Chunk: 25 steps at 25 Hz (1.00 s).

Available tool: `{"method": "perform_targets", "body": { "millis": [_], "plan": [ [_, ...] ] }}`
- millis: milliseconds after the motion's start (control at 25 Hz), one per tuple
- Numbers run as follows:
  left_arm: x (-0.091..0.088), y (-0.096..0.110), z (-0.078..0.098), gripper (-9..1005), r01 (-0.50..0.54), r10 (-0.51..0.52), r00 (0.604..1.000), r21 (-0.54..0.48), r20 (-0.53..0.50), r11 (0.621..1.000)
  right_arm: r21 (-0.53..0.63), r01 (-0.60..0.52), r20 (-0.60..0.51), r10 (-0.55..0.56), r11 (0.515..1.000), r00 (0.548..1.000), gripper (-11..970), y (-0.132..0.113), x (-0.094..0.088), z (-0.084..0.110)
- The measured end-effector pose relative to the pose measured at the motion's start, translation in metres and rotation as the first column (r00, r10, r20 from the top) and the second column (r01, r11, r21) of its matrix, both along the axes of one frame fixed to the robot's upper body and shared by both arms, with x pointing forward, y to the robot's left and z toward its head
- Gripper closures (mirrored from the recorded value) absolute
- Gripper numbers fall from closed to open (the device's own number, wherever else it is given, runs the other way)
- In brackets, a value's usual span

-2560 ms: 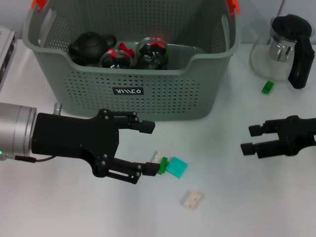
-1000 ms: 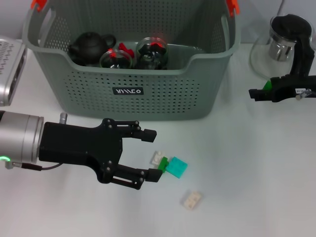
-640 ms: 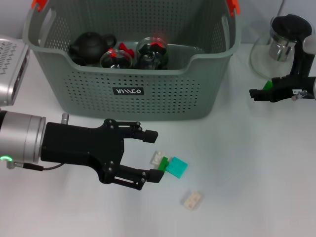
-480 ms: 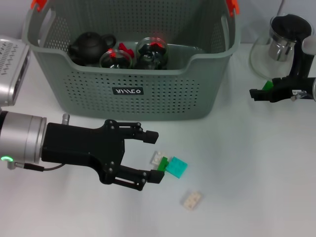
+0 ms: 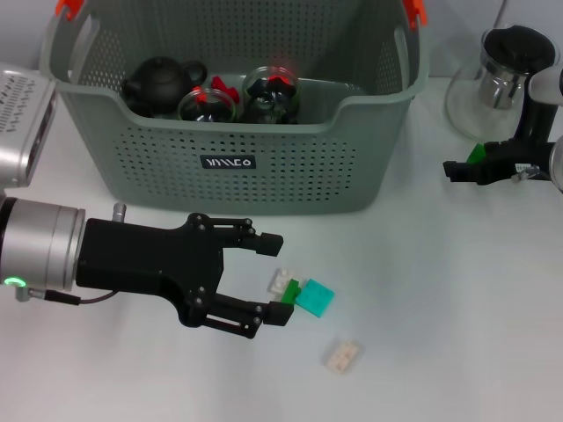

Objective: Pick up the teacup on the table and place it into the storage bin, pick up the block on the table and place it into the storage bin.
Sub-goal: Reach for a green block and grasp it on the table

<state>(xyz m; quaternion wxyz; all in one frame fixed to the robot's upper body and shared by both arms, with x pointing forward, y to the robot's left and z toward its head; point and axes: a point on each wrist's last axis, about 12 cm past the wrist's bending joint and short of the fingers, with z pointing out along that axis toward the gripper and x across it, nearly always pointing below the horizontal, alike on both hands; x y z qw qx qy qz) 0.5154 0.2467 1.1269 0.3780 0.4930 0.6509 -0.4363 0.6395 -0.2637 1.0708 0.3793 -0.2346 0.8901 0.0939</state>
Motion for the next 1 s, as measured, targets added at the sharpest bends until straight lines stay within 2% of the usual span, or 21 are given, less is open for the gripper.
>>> {"method": "perform_targets", "body": {
  "millis": [1000],
  "plan": [
    [0.0002, 0.0001, -0.0015, 136, 0.004, -0.004, 1.000, 0.019, -0.006, 1.000, -0.009, 0.005, 0.003, -0.005, 1.000, 1.000, 135, 0.0102, 0.0034, -0.0058]
  ]
}}
